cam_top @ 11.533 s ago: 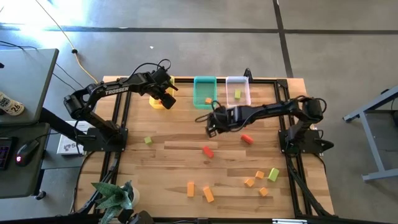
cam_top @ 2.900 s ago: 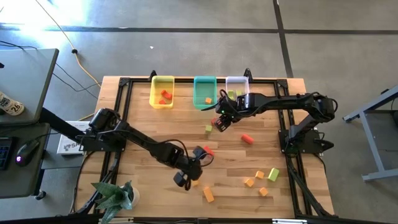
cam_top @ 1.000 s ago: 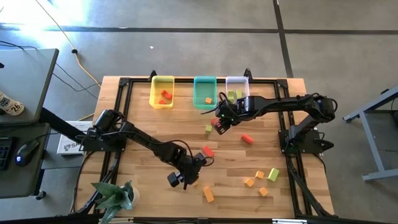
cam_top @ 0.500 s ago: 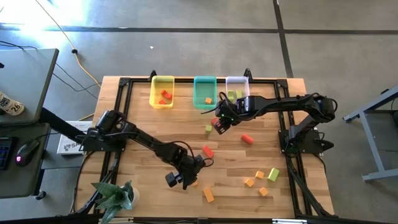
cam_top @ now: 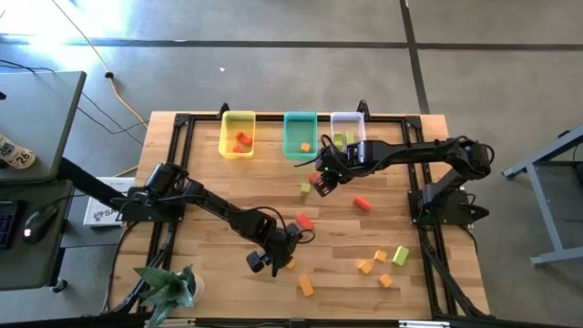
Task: Sort & place blocks by color
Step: Put the yellow block into the green bin
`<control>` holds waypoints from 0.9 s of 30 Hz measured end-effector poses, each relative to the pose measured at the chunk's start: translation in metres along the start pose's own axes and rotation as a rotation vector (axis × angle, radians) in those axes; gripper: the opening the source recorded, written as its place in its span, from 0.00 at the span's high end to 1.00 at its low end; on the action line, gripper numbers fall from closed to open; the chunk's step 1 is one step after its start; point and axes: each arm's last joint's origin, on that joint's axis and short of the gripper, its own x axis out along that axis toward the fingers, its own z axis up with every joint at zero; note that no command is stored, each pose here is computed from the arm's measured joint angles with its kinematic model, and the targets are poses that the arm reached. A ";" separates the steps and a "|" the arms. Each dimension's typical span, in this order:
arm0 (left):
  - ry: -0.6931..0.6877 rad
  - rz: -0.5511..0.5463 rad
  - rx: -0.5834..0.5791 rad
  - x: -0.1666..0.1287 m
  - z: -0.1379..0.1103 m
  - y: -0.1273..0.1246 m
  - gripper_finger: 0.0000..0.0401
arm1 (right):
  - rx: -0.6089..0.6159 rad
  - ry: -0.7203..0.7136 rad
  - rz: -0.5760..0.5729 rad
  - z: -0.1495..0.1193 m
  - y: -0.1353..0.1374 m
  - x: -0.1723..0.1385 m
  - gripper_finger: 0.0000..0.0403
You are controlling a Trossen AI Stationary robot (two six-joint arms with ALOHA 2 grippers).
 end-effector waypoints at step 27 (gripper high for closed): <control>0.016 0.133 -0.462 -0.029 -0.016 0.028 0.77 | -0.062 -0.004 -0.021 0.010 -0.012 0.001 0.60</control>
